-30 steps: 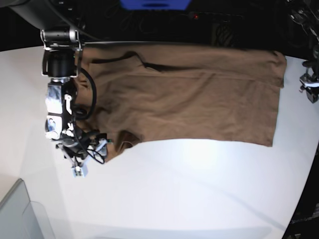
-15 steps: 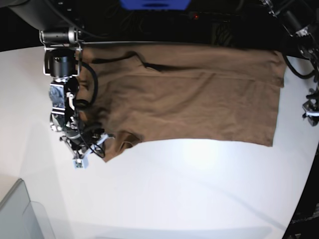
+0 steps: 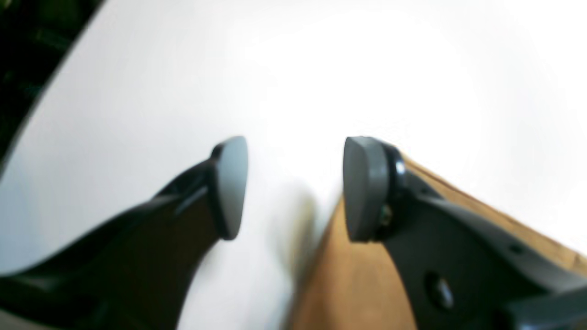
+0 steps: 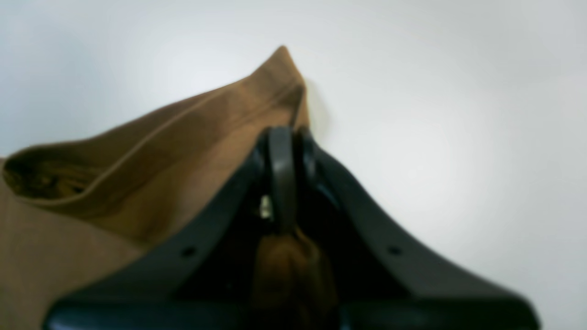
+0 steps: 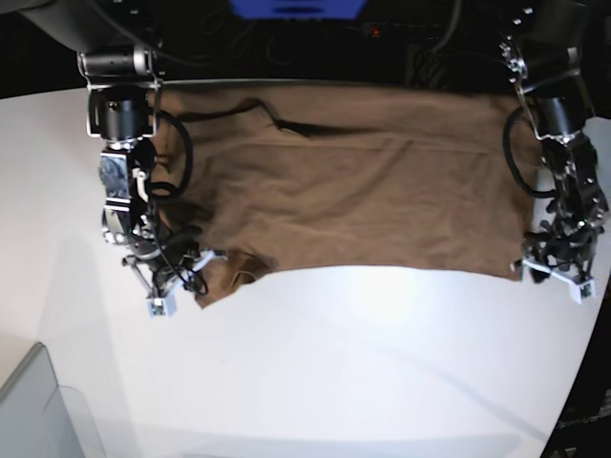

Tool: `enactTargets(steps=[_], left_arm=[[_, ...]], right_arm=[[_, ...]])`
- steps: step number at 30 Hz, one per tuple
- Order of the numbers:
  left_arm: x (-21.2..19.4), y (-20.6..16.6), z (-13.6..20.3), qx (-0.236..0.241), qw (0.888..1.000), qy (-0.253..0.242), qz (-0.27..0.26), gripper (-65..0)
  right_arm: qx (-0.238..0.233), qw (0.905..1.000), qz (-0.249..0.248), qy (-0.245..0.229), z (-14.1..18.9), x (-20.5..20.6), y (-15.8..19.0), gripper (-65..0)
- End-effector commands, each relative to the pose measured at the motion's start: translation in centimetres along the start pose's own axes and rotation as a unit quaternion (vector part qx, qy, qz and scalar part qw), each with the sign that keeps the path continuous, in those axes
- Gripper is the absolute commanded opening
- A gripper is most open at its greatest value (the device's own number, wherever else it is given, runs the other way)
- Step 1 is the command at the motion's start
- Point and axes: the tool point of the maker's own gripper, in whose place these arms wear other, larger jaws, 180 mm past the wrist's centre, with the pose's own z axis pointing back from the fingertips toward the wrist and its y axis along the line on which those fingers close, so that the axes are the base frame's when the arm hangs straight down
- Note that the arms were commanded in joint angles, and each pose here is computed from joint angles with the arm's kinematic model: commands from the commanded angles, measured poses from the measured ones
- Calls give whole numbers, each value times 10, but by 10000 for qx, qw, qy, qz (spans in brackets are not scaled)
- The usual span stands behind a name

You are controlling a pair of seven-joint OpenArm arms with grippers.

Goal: Layout the t-shirt on the table in an organized manner, then fold the t-shirt properly
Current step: 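Reach both grippers to the hem end of the folded brown shirt, then grasp the hem end with both grippers and fold it toward the collar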

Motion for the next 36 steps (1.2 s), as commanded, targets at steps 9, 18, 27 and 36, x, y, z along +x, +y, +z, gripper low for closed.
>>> enactTargets(steps=[9,18,27,36], left_arm=[[4,-25,-21,-238,9987,-294,-351,-326],[-34,-35,-32,-346,9975,127,-595,-418],[-28,-37,-31,-370,9975,47,-602,-650],[20,-58,-6,-615,9913,-779,-870,-650]], right_arm=[[-36,9988,69,494,2,-26,-2,-650],[-29,9987,63,508,2,-28,-1,-650],[-17,9995,106,297,6,-15,2,-650],[103,9961,354,-796,48,39,33,-650]])
